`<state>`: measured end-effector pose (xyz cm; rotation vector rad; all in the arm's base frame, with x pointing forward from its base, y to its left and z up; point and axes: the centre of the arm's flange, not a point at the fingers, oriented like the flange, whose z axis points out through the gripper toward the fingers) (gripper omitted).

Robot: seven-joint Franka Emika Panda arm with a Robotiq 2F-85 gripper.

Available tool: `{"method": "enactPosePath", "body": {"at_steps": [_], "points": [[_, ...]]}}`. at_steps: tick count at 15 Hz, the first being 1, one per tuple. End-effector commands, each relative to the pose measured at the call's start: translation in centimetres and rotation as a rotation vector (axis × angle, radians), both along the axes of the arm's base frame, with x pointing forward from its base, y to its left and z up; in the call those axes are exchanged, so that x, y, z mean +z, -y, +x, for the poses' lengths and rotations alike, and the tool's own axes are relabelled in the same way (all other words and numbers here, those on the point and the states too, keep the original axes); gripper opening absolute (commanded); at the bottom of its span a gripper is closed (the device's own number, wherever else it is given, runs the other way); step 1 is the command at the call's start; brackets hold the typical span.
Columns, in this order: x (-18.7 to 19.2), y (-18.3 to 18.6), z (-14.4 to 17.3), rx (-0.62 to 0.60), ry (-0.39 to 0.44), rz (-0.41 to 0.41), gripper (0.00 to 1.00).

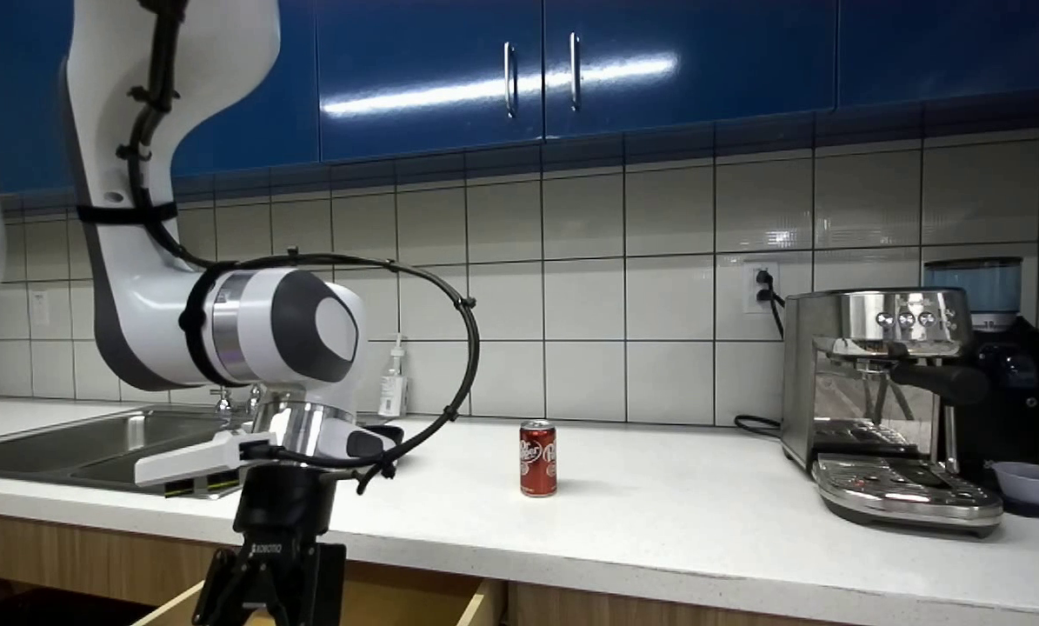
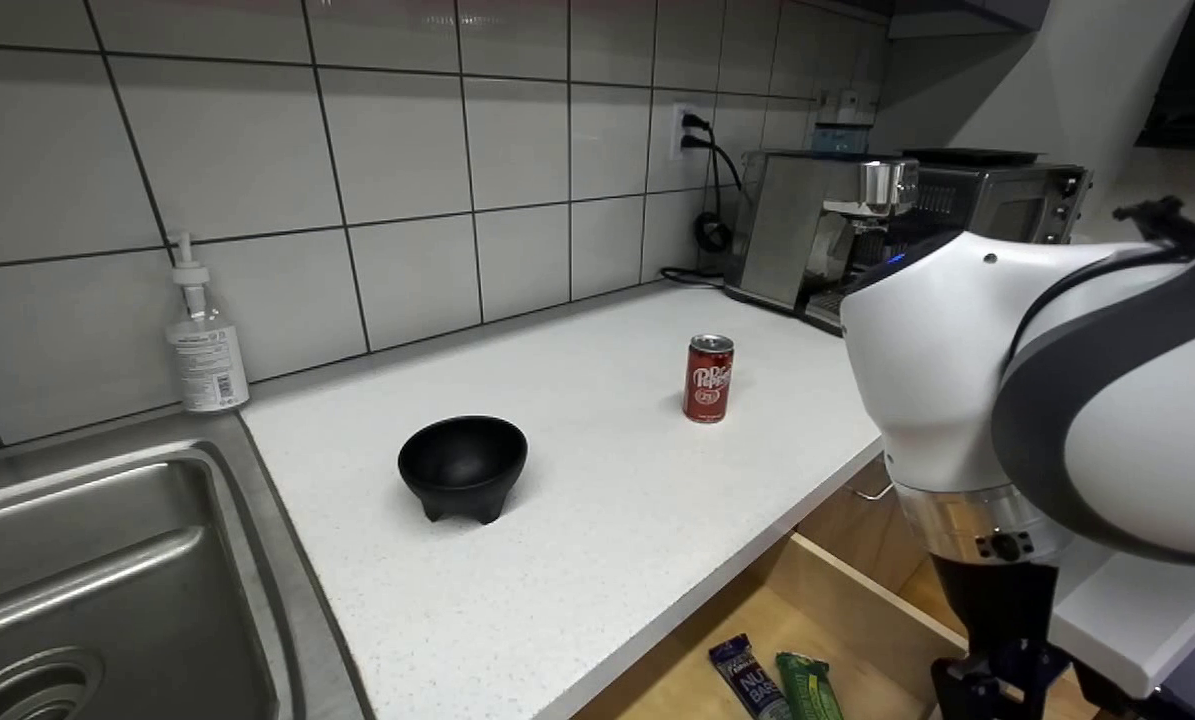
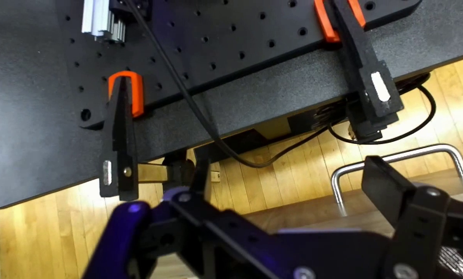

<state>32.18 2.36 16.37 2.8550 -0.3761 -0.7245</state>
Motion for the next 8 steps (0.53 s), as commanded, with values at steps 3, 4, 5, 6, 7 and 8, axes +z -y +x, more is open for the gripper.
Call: {"method": "enactPosePath", "body": {"at_steps": [3,4,5,6,7,8], "points": [[-4.4,0.4,-0.4,0.047,-0.007,-0.016,1.0],[-5.0,0.3,-0.4,0.064,0.005,-0.021,1.0],[-5.5,0.3,-0.4,0.082,0.02,-0.029,1.0],[-5.9,0.2,-0.2,0.094,0.034,-0.03,1.0],[-6.3,0.2,-0.1,0.111,0.051,-0.032,1.0],[-6.6,0.1,0.1,0.125,0.074,-0.034,1.0]]}}
